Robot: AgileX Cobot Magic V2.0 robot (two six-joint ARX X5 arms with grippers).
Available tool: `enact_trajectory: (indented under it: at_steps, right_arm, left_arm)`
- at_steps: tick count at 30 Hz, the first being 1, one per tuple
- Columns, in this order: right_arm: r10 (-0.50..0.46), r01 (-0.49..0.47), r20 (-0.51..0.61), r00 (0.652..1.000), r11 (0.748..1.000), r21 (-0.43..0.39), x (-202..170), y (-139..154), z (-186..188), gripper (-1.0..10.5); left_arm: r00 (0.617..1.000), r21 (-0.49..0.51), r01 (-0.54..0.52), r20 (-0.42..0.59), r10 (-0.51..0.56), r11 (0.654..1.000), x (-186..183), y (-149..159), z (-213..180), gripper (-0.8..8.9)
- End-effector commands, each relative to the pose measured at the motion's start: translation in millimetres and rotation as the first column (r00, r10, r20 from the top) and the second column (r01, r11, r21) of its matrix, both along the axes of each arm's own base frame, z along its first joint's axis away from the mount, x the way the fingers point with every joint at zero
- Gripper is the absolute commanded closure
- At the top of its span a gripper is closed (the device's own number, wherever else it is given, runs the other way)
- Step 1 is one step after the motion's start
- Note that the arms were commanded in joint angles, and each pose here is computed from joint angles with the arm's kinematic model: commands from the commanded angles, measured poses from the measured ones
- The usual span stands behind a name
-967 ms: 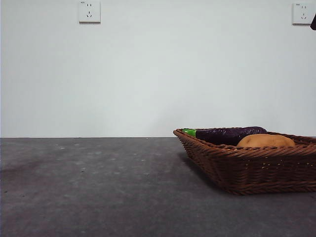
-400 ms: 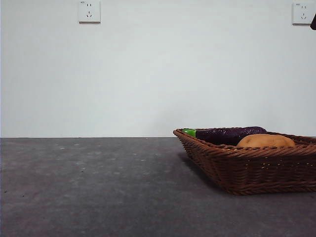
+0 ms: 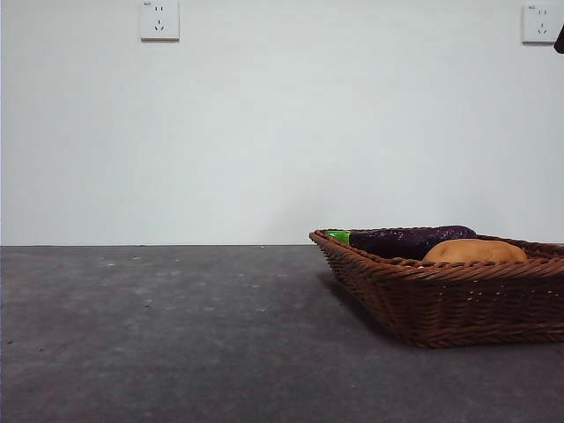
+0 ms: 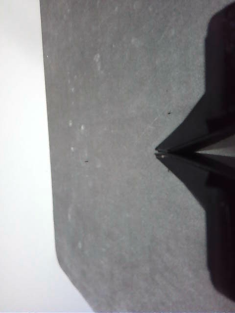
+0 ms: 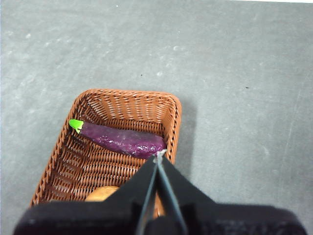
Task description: Help me put the vegetables on the table into the basket
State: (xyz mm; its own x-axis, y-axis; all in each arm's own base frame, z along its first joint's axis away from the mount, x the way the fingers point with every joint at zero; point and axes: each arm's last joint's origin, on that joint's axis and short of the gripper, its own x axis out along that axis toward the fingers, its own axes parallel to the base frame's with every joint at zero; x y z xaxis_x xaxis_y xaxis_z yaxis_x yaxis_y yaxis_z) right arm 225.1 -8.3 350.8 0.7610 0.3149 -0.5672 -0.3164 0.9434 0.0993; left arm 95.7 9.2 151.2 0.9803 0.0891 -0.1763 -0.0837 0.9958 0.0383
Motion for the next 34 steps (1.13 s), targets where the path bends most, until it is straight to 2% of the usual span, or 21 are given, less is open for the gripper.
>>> enact_trajectory:
  at_steps: [1,16,22,25,28,31,34]
  right_arm:
    - [-0.005,0.005,0.003,1.000,1.000,0.000,1.3,0.0,0.4,9.5]
    - [-0.006,0.006,0.007,1.000,1.000,0.000,1.2,-0.3,0.8,9.5]
    - [-0.001,0.003,0.122,0.993,1.000,-0.012,-44.1,3.9,1.2,9.5]
    - [-0.002,0.007,0.241,0.970,1.000,-0.018,-73.9,6.4,-20.4,9.5]
    - [-0.019,0.020,0.343,0.939,1.000,0.000,-102.0,8.7,-58.9,9.5]
    - [-0.151,0.146,0.388,0.909,0.988,0.042,-114.6,6.7,-96.7,9.5]
    - [-0.204,0.202,0.396,0.895,0.978,0.049,-120.3,5.6,-117.2,9.5]
  left_arm:
    - [1.000,-0.012,-0.005,-0.010,0.005,1.000,1.1,0.4,-3.5,8.17]
    - [0.998,-0.017,-0.006,-0.062,0.005,1.000,3.3,0.7,-7.5,8.17]
    - [0.998,-0.016,-0.006,-0.062,0.005,1.000,3.3,0.7,-7.6,8.17]
    - [0.998,-0.017,-0.006,-0.062,0.005,1.000,3.3,0.7,-7.6,8.17]
    - [0.998,-0.016,-0.006,-0.062,0.005,1.000,3.3,0.7,-7.6,8.17]
    - [0.998,-0.017,-0.006,-0.062,0.005,1.000,3.3,0.7,-7.6,8.17]
    - [0.998,-0.016,-0.006,-0.062,0.005,1.000,3.3,0.7,-7.6,8.17]
